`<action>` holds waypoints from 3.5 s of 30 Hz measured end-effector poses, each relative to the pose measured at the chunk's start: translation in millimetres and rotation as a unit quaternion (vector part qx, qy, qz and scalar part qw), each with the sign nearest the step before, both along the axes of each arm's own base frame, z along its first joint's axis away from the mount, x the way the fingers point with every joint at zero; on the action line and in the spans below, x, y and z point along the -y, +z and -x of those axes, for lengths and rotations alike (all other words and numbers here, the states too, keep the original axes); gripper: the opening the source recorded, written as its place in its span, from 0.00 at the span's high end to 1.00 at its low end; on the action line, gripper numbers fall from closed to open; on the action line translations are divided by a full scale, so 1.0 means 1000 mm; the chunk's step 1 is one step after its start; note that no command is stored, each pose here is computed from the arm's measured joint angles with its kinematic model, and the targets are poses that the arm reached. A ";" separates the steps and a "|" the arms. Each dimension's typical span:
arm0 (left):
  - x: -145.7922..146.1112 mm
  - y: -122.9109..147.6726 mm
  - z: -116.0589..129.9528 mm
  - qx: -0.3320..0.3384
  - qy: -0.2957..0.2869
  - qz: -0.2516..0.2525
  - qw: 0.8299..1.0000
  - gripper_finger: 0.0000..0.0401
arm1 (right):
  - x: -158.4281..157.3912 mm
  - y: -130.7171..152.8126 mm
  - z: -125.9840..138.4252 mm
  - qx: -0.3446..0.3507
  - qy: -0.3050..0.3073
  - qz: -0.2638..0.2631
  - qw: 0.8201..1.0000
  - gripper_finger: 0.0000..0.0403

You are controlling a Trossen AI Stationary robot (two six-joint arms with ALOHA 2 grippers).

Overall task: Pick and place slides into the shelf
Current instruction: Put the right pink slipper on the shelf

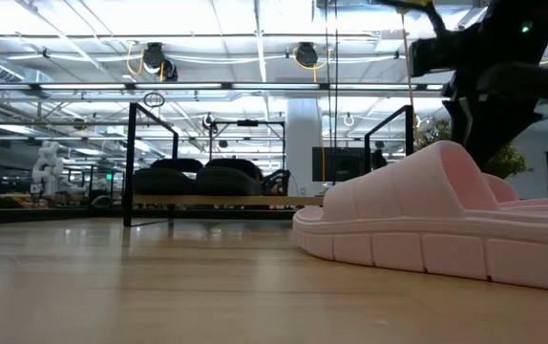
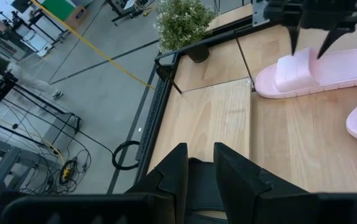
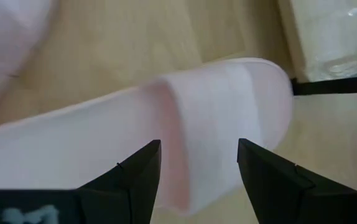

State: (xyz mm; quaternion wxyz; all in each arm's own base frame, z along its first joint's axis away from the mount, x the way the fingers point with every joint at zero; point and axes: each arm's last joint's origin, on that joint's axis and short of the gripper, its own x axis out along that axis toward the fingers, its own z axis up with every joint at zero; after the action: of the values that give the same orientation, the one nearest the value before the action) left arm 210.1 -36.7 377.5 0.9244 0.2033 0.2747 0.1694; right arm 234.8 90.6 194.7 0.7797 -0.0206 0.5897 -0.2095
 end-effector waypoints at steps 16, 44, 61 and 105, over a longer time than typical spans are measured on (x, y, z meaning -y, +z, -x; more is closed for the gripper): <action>0.000 0.000 0.000 0.000 0.000 0.001 1.000 0.79 | 0.012 -0.002 -0.003 0.004 -0.009 0.025 1.000 0.50; 0.000 0.000 0.000 0.000 0.000 0.000 1.000 0.79 | 0.016 -0.024 0.000 0.016 -0.008 0.007 1.000 0.50; 0.000 0.000 0.000 -0.001 -0.001 -0.001 1.000 0.79 | 0.014 -0.023 -0.003 0.022 0.026 0.009 0.999 0.50; -0.001 0.000 0.000 -0.008 0.001 -0.023 1.000 0.79 | -0.002 0.050 -0.027 0.078 0.001 -0.032 0.996 0.99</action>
State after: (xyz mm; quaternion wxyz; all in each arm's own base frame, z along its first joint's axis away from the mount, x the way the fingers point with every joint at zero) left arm 209.9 -36.0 377.7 0.9171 0.2258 0.2780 0.1751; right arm 261.7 92.6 244.7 0.8239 0.0201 0.5332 -0.1909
